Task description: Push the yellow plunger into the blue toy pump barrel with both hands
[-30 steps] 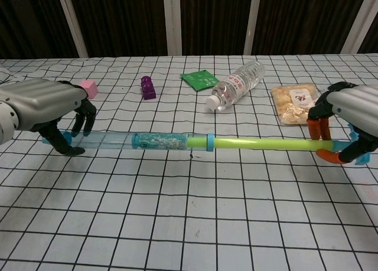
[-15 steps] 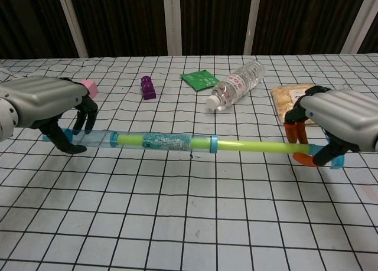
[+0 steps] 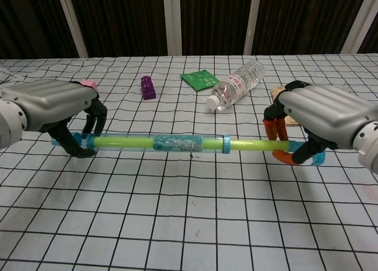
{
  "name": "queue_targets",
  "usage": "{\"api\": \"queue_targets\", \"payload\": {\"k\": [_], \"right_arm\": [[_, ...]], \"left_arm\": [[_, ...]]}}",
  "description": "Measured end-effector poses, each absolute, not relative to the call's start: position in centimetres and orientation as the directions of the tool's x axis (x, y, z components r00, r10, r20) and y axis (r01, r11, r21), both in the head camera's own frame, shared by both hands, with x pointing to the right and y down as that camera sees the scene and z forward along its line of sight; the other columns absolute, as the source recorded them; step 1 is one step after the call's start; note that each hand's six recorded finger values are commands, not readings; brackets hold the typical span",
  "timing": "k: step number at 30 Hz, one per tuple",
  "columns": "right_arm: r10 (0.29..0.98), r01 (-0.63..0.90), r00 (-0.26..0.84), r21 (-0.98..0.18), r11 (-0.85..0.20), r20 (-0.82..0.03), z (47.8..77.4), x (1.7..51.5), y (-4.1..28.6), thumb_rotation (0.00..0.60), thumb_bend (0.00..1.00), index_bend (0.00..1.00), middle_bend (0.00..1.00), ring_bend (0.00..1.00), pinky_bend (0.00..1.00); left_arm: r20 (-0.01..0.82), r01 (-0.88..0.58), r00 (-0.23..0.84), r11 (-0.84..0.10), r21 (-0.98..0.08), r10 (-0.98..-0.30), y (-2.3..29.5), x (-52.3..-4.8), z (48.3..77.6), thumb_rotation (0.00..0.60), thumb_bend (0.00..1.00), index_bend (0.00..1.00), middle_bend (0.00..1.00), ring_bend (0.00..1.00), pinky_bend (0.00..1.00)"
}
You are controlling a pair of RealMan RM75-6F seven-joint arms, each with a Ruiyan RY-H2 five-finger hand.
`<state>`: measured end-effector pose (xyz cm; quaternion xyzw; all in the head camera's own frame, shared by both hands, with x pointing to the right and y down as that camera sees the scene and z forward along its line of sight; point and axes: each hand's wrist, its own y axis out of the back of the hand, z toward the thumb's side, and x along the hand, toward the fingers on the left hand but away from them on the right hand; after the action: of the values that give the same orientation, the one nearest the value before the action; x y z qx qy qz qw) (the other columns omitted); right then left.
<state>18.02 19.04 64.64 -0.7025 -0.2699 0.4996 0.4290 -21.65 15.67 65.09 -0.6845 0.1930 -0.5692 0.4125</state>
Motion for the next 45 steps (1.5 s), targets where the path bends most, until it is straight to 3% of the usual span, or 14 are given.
{"api": "queue_targets", "payload": {"k": [40,42,45], "right_arm": [[0.801,-0.022,0.392,-0.875,-0.484,-0.452,63.7,15.3,19.3,0.600,0.43,0.77,0.58,0.18,0.00],[0.801,-0.020,0.392,-0.875,-0.484,-0.452,63.7,15.3,19.3,0.600,0.43,0.72,0.57,0.18,0.00],[0.800,-0.032,0.392,-0.876,-0.482,-0.454,63.7,15.5,19.3,0.600,0.43,0.45,0.42,0.10,0.00]], "left_arm": [[0.619,0.170,0.291,-0.597,-0.784,-0.730,15.9,-20.2,64.7,0.600,0.54,0.50,0.56,0.11,0.00],[0.618,0.167,0.294,-0.598,-0.784,-0.729,15.9,-20.1,64.6,0.600,0.50,0.47,0.52,0.11,0.00],[0.619,0.165,0.296,-0.600,-0.783,-0.727,15.9,-20.1,64.6,0.600,0.37,0.37,0.39,0.11,0.00]]}}
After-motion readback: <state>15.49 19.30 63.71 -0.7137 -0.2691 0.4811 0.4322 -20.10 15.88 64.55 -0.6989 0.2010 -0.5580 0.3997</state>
